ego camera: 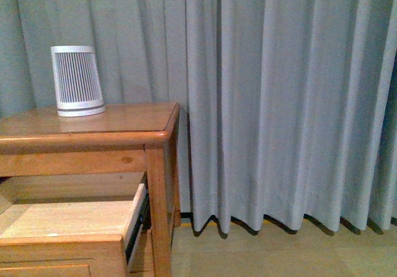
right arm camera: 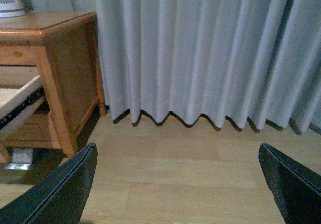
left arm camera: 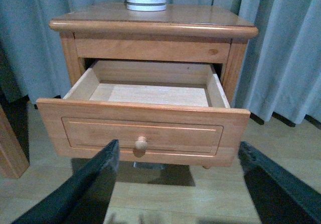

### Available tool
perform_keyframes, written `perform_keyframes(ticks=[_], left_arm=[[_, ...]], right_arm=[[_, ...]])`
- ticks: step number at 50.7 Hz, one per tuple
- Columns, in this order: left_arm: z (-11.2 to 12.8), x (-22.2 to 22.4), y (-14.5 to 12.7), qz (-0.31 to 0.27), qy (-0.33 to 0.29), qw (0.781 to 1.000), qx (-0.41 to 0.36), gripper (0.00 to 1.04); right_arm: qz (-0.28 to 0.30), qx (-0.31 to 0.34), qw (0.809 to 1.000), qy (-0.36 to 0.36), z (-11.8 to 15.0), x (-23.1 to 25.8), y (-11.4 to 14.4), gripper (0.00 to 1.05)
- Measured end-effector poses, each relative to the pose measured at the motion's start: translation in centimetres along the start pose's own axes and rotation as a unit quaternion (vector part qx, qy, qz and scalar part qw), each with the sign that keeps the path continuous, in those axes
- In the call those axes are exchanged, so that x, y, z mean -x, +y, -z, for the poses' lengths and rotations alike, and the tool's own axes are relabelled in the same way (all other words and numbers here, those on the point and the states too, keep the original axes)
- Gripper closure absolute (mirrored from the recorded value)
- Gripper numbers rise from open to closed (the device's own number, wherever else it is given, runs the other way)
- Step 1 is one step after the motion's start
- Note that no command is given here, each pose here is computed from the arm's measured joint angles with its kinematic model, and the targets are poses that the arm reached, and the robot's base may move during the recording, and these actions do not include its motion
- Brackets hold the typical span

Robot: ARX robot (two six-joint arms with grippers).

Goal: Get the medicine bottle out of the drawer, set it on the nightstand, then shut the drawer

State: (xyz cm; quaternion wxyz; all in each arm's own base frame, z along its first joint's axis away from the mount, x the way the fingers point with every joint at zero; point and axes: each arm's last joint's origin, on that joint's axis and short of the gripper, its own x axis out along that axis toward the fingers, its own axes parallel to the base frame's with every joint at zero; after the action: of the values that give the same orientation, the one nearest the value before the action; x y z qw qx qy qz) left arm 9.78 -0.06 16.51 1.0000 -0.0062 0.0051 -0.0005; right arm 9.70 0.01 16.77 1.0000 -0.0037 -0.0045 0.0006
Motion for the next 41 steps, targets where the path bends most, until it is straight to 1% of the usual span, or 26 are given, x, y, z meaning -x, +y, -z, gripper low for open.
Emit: perform_keyframes(ticks=[2,8,10,17,18,41], left_arm=[[-0.01,0.00,0.01,0.001,-0.001,1.000,0.000,0.40],[-0.05,0.03,0.01,0.001,-0.004,1.000,-0.001,0.70],[-0.06,0.03,0.01,0.001,-0.004,1.000,-0.001,0.76],[-0.06,0.03,0.01,0.001,-0.004,1.000,-0.001,1.00],[-0.06,0.03,0.01,0.001,-0.004,1.000,-0.001,1.02],[-0.06,0.03,0.01,0.001,-0.004,1.000,-0.002,1.02]], right_arm=[[0.000,0.000,1.000,0.000,0.00,0.00,0.00,0.07],[0.000,0.000,1.000,0.000,0.00,0.00,0.00,0.07],[0.000,0.000,1.000,0.000,0.00,0.00,0.00,0.07],[0.000,0.000,1.000,0.000,0.00,0.00,0.00,0.07],[0.000,0.000,1.000,0.000,0.00,0.00,0.00,0.07],[0.000,0.000,1.000,0.000,0.00,0.00,0.00,0.07]])
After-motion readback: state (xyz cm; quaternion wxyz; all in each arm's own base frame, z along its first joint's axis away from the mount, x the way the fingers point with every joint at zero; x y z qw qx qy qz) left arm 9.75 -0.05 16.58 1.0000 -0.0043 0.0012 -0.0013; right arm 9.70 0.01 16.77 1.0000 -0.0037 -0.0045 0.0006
